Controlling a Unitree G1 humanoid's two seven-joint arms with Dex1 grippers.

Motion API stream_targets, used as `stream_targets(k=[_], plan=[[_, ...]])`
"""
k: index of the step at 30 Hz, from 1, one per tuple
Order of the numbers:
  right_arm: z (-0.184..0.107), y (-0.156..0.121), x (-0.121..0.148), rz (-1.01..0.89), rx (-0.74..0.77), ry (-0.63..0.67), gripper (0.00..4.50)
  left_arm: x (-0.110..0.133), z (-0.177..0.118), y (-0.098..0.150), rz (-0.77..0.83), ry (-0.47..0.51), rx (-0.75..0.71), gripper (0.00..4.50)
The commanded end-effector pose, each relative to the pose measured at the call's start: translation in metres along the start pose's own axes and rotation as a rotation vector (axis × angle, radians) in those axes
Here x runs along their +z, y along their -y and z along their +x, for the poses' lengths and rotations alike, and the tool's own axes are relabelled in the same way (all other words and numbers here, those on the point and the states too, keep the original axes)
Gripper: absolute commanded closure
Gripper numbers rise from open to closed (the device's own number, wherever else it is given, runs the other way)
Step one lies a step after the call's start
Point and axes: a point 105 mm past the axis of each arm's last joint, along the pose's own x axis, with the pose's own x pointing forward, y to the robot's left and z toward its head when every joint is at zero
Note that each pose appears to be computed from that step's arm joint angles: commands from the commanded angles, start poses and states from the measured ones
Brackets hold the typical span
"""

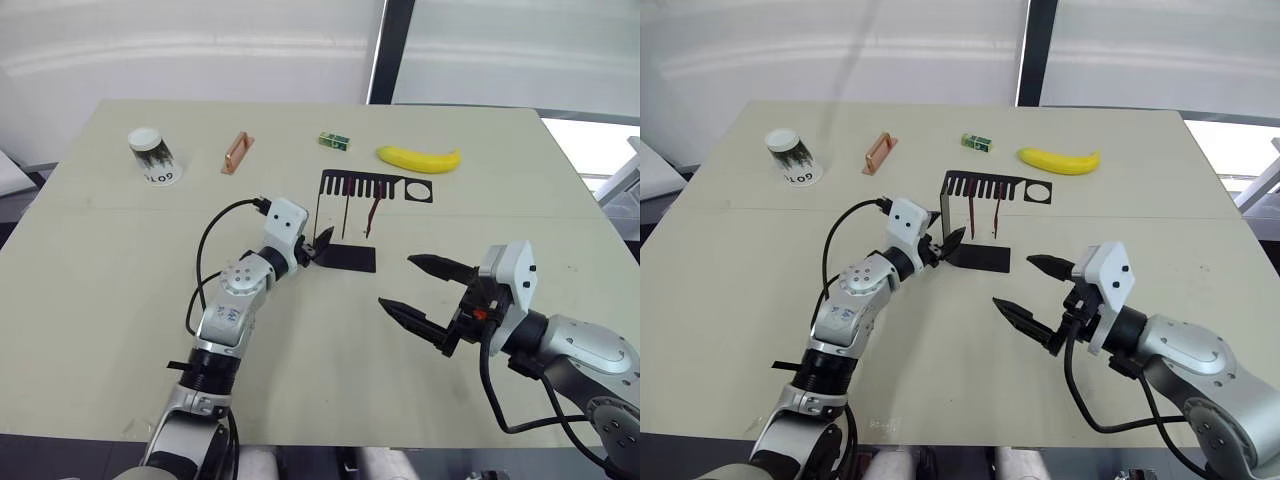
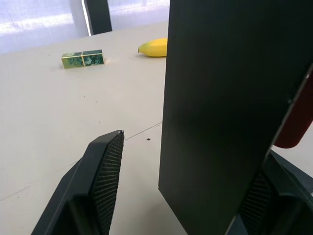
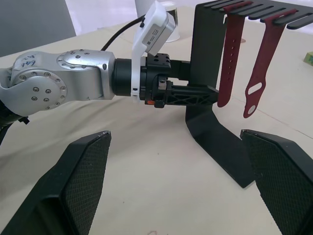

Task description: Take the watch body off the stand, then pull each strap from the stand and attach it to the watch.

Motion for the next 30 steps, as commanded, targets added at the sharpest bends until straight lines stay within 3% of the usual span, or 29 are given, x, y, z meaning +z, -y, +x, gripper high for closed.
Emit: stream_targets(k=[1,3,22,25,29,30], plan=[[-0.001,0.0,0.013,-0.036,-0.024,0.049,0.0,0.021,0.001,-0.004,0.025,0.082,0.027,1.26],[-0.001,0.0,0.012,-0.034,-0.026,0.047,0.0,0.021,0.002,-0.003,0.022,0.087,0.03,1.79],[-0.003,0.005,0.011,-0.032,-0.05,0.038,0.0,0.024,0.007,-0.001,0.035,0.11,0.068,1.79],[-0.003,0.006,0.011,-0.032,-0.049,0.039,0.0,0.026,0.007,-0.001,0.058,0.123,0.072,2.55],[-0.003,0.008,0.013,-0.035,-0.056,0.043,0.0,0.027,0.007,-0.002,0.067,0.125,0.076,4.3],[-0.003,0.009,0.013,-0.036,-0.057,0.044,0.0,0.027,0.007,-0.002,0.07,0.125,0.08,4.43]])
